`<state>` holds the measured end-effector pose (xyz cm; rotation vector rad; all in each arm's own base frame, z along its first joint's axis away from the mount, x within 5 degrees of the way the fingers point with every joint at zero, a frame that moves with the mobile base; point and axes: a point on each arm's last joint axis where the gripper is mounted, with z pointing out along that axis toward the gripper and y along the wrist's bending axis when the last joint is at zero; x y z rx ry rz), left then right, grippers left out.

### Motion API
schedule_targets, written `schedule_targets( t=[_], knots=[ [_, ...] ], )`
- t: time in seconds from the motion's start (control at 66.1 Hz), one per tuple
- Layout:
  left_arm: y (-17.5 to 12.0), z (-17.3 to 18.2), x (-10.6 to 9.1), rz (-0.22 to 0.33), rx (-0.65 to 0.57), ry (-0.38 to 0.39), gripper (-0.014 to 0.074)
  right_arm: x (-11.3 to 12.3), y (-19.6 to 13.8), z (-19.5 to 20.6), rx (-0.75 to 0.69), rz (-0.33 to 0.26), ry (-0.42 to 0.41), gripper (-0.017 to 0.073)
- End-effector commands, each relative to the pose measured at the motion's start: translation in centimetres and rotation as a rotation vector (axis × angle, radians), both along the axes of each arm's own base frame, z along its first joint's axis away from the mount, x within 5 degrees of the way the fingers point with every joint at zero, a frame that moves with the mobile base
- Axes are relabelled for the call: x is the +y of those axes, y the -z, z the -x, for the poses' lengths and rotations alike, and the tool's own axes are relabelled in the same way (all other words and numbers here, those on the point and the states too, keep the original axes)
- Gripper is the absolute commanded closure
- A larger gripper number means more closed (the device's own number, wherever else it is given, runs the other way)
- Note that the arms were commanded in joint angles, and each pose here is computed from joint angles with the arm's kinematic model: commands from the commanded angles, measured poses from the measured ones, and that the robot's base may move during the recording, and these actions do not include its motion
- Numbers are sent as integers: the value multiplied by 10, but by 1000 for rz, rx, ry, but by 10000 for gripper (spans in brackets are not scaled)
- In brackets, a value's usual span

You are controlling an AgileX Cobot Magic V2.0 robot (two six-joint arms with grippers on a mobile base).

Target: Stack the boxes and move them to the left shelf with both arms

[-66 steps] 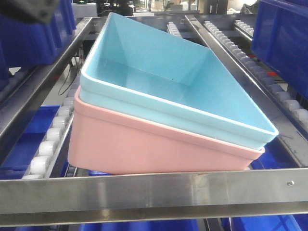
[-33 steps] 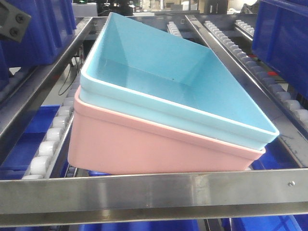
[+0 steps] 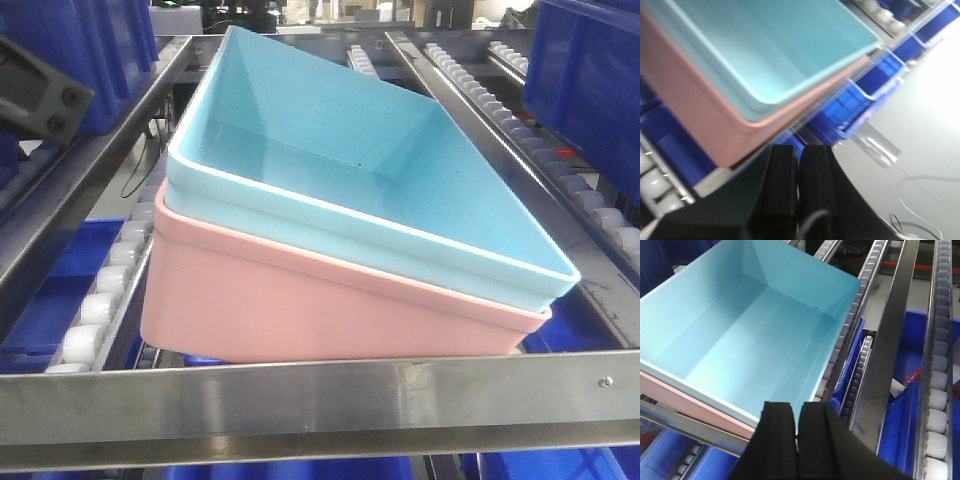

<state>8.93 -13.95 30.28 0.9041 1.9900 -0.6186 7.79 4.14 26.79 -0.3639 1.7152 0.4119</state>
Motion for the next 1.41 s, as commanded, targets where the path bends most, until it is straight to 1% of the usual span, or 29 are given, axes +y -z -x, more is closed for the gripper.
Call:
schedule_targets(
  t=[0.0,0.03,0.06,0.181,0.242,0.257,0.333,0.454,0.484,0.559,0.605,0.816,0.907,0.983,1.028,1.058,1.391],
  knots=[
    [-17,9,5,121,-78,86,602,2,-17,0,-110,-29,-22,505],
    [-16,11,9,123,-111,103,602,2,-17,0,-110,-29,-22,505],
    [-13,14,15,137,-138,105,603,2,-17,0,-110,-29,-22,505],
    [7,23,42,223,-213,44,602,2,-17,0,-110,-29,-22,505],
    [21,27,57,254,-240,-7,603,2,-17,0,-110,-29,-22,505],
    [23,29,60,269,-248,-18,602,2,-17,0,-110,-29,-22,505],
    [46,35,80,300,-279,-115,602,2,-17,0,-110,-29,-22,505],
    [65,42,99,339,-350,-247,602,2,-17,0,-110,-29,-22,505],
    [70,44,104,350,-376,-290,602,2,-17,0,-110,-29,-22,505],
    [76,45,111,359,-426,-386,602,2,-17,0,-110,-29,-22,505],
    [80,45,116,361,-461,-459,602,2,-17,0,-110,-29,-22,505],
    [87,37,132,314,-570,-782,602,2,-17,0,-109,-29,-21,505],
    [88,35,137,317,-636,-867,602,2,-17,0,-109,-29,-21,505],
    [93,34,140,321,-681,-911,602,2,-17,0,-109,-29,-21,505],
    [96,34,141,334,-715,-925,602,2,-17,0,-109,-29,-21,505],
    [97,34,141,322,-690,-924,602,2,-17,0,-109,-29,-21,505],
    [97,34,141,322,-687,-922,603,2,-17,0,-109,-29,-21,505]
  ],
)
